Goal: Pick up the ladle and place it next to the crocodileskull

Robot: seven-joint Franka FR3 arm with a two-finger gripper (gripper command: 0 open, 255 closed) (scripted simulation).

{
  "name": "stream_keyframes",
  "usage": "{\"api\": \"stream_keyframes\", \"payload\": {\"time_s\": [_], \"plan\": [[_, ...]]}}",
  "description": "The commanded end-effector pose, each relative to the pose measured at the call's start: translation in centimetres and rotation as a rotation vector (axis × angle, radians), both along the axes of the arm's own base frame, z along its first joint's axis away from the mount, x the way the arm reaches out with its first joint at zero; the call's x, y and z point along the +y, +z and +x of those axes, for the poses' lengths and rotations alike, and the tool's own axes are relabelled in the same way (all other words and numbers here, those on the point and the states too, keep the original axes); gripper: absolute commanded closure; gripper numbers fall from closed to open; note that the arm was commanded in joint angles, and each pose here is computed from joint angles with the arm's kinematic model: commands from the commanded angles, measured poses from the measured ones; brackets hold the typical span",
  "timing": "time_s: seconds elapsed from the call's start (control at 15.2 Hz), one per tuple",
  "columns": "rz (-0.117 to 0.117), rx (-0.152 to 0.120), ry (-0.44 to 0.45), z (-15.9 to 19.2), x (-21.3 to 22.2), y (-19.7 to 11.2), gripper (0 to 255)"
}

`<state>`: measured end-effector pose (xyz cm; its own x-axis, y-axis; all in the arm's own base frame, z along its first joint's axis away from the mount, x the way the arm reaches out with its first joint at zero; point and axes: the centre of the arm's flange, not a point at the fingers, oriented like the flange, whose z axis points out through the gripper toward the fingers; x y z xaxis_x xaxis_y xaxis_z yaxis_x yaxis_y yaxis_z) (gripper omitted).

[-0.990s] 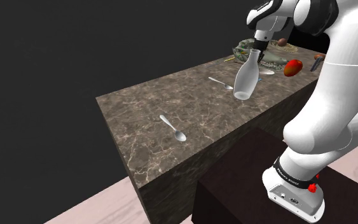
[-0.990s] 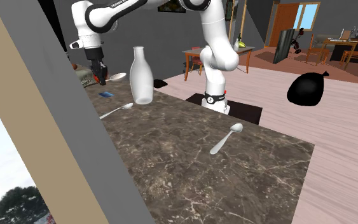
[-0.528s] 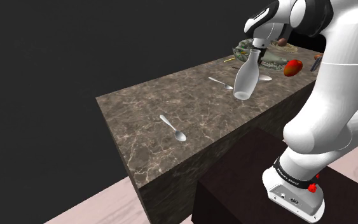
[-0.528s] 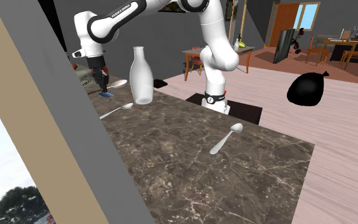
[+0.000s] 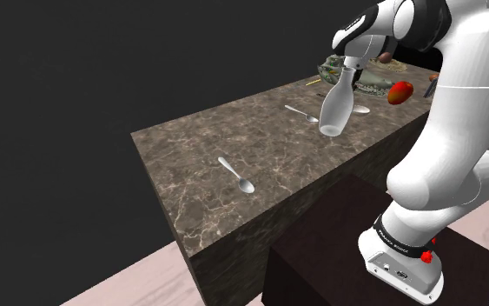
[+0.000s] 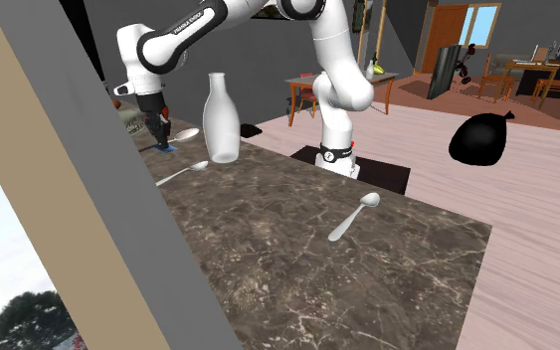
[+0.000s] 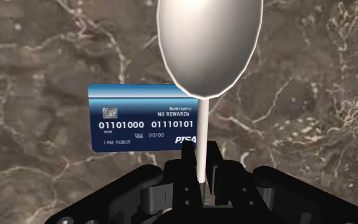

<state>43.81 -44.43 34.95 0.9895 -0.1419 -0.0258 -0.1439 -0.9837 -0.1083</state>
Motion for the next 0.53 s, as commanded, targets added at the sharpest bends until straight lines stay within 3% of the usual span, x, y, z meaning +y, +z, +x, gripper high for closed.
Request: {"api": "stream_keyframes", "payload": {"time_s": [0.0,0.07,0.13,0.46], "plan": [[0.0,0.0,0.0,0.0,0.0,0.0,255],[0.0,0.0,0.0,0.0,0.0,0.0,255],[0.0,0.0,0.0,0.0,0.0,0.0,0],[0.0,0.0,0.0,0.0,0.0,0.0,0]]}}
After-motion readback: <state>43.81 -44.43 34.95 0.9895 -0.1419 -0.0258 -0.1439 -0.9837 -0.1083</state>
